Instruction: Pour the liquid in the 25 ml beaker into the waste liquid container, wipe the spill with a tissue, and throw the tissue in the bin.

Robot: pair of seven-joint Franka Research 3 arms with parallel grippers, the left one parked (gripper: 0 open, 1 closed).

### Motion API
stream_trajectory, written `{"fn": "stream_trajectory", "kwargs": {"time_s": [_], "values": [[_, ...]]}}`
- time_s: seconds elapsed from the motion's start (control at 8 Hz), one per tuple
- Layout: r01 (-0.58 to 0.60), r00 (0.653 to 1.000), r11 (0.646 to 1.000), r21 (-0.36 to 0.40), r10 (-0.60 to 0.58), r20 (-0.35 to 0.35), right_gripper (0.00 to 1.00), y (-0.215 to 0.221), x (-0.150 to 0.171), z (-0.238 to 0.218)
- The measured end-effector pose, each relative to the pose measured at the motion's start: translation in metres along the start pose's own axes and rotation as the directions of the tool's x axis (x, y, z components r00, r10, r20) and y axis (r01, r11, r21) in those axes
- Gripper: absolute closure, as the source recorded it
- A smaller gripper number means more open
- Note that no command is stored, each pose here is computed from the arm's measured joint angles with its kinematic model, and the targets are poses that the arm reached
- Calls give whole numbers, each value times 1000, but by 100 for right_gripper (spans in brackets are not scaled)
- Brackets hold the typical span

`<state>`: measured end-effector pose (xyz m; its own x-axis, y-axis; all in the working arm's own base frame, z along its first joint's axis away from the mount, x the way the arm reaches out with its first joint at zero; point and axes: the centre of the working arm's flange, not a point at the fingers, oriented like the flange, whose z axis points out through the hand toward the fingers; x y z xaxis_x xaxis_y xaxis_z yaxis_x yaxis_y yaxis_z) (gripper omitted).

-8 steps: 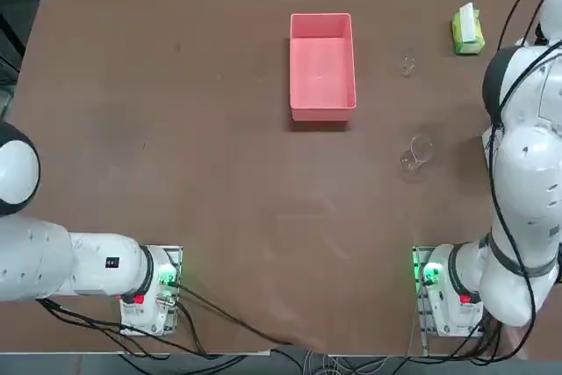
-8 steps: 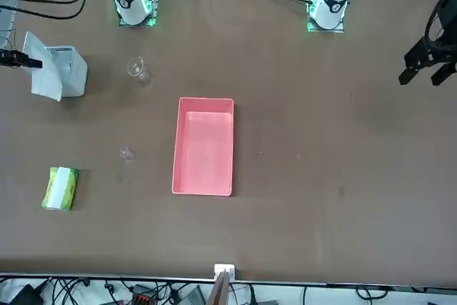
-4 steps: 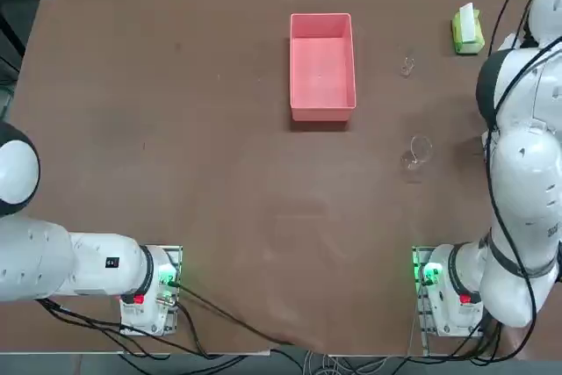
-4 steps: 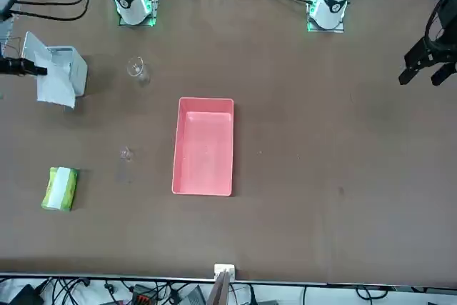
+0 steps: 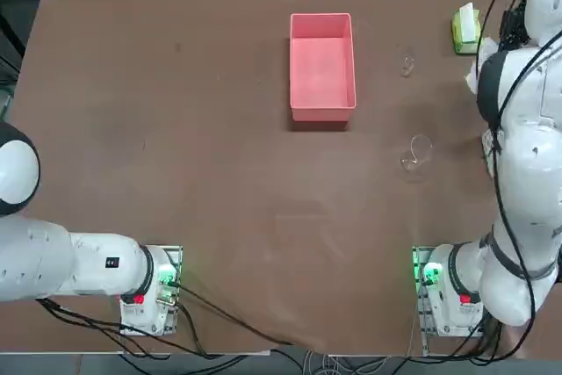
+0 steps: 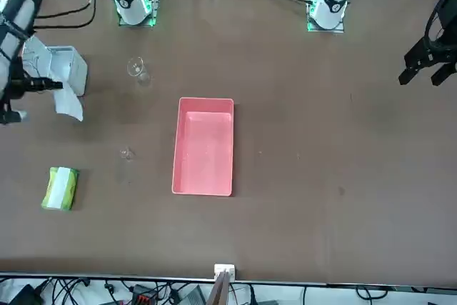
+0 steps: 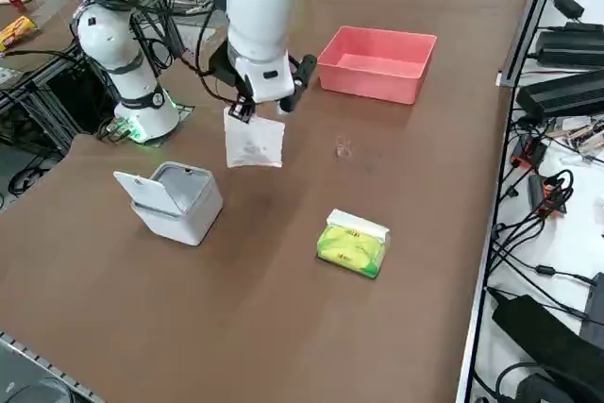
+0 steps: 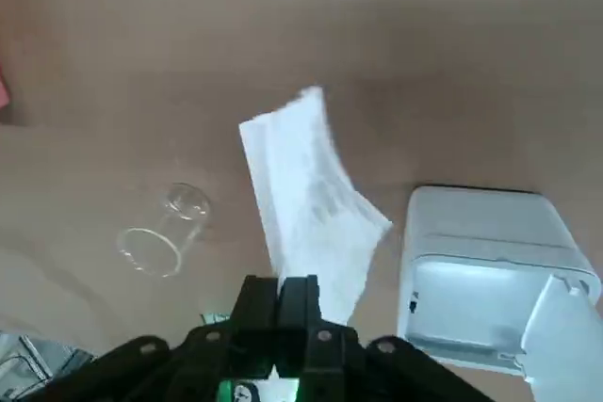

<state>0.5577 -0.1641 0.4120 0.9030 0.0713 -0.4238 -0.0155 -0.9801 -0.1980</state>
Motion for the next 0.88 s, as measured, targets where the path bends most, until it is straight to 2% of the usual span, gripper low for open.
{"fn": "stream_trajectory", "kwargs": {"time_s": [0.25,0.62,0.88], "values": [[-33,999,999,-4,33,8,98,9,2,0],[-71,997,997,33,72,-41,98,39,-37,-8],[-92,994,995,34,93,-51,98,49,-62,22]]}}
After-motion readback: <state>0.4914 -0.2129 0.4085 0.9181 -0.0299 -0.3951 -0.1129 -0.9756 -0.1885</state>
